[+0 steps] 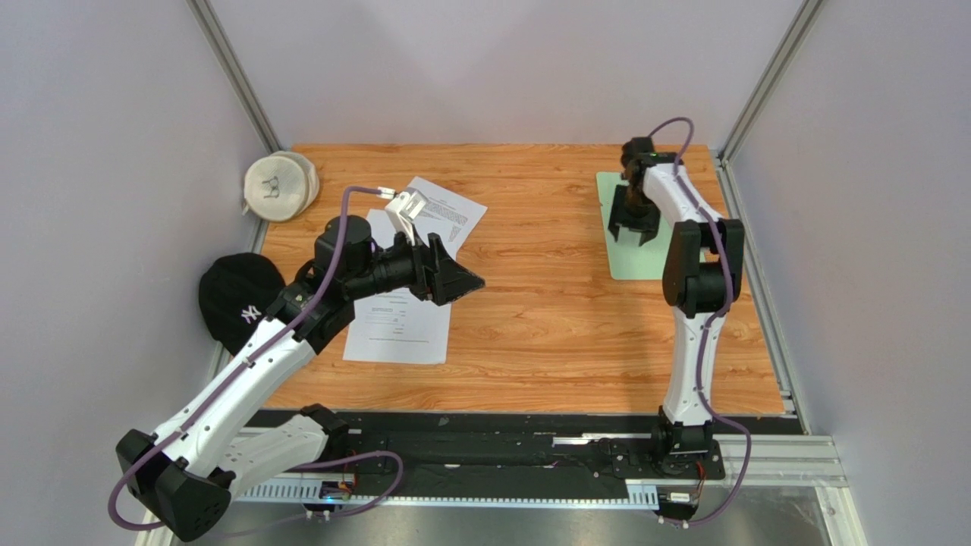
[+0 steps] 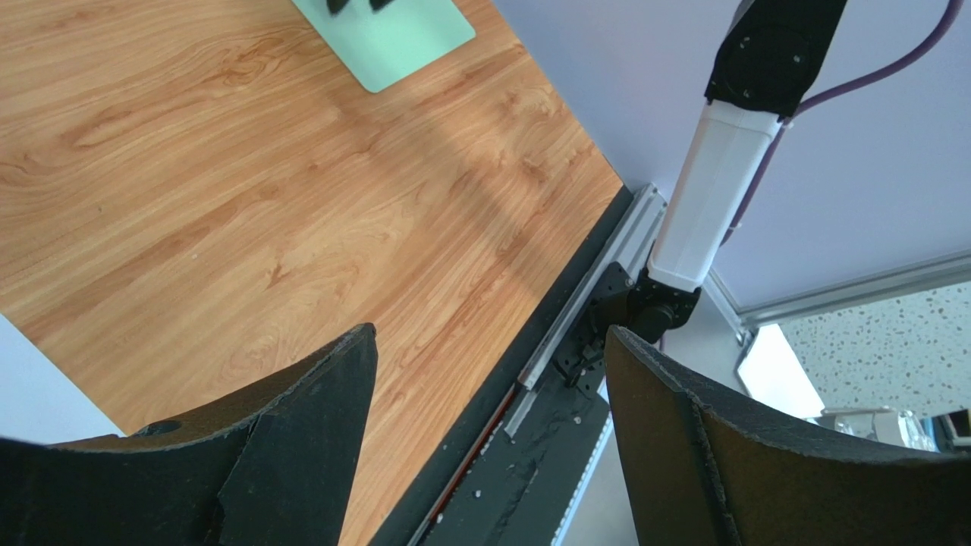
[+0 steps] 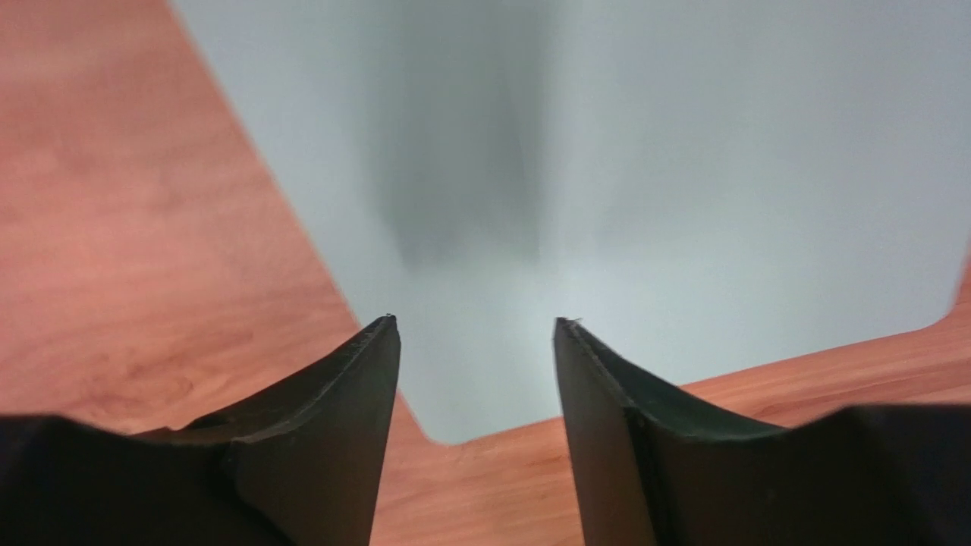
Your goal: Put the files into the folder
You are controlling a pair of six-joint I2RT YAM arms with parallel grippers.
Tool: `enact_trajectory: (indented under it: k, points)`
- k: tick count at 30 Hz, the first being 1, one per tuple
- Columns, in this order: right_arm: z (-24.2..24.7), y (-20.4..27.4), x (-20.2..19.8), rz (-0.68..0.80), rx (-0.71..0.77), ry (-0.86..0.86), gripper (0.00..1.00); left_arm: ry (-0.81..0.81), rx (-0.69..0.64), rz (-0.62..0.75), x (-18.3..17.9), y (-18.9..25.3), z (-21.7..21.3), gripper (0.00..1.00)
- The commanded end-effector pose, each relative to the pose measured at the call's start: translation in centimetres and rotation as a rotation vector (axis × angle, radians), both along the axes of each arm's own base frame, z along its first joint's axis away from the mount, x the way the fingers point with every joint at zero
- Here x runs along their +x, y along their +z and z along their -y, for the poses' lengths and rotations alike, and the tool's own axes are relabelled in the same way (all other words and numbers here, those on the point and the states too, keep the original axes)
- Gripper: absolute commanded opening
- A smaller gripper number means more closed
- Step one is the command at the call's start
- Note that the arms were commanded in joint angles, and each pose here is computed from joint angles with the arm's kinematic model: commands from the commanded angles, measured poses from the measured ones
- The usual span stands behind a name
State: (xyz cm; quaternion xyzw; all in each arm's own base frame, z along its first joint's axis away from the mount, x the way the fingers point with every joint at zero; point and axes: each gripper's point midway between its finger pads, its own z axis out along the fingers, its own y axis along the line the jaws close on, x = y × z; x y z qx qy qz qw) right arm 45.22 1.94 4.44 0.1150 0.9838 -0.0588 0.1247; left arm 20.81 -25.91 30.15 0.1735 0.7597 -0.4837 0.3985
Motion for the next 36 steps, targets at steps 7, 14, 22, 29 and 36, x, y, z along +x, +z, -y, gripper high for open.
enact_trajectory:
  k: [7, 14, 22, 29, 36]
  points:
    - [13.7, 5.3, 12.1, 0.467, -0.021, -0.341, 0.74, -0.037, -0.014, 0.006, 0.9, -0.3, 1.4, 0.82]
    - [15.2, 3.0, 13.2, 0.454, 0.008, -0.349, 0.78, -0.052, 0.000, -0.017, 1.2, -1.3, 1.9, 0.84]
    - [16.4, 0.8, 12.4, 0.418, 0.022, -0.379, 0.88, -0.048, 0.006, -0.019, 1.1, -1.4, 1.8, 0.86]
    - [17.0, 1.3, 12.5, 0.440, 0.026, -0.380, 0.90, -0.057, 0.002, -0.023, 1.3, -1.3, 2.2, 0.86]
    - [16.2, -0.8, 12.8, 0.397, 0.128, -0.395, 0.93, -0.063, -0.003, -0.031, 1.5, -1.2, 2.7, 0.86]
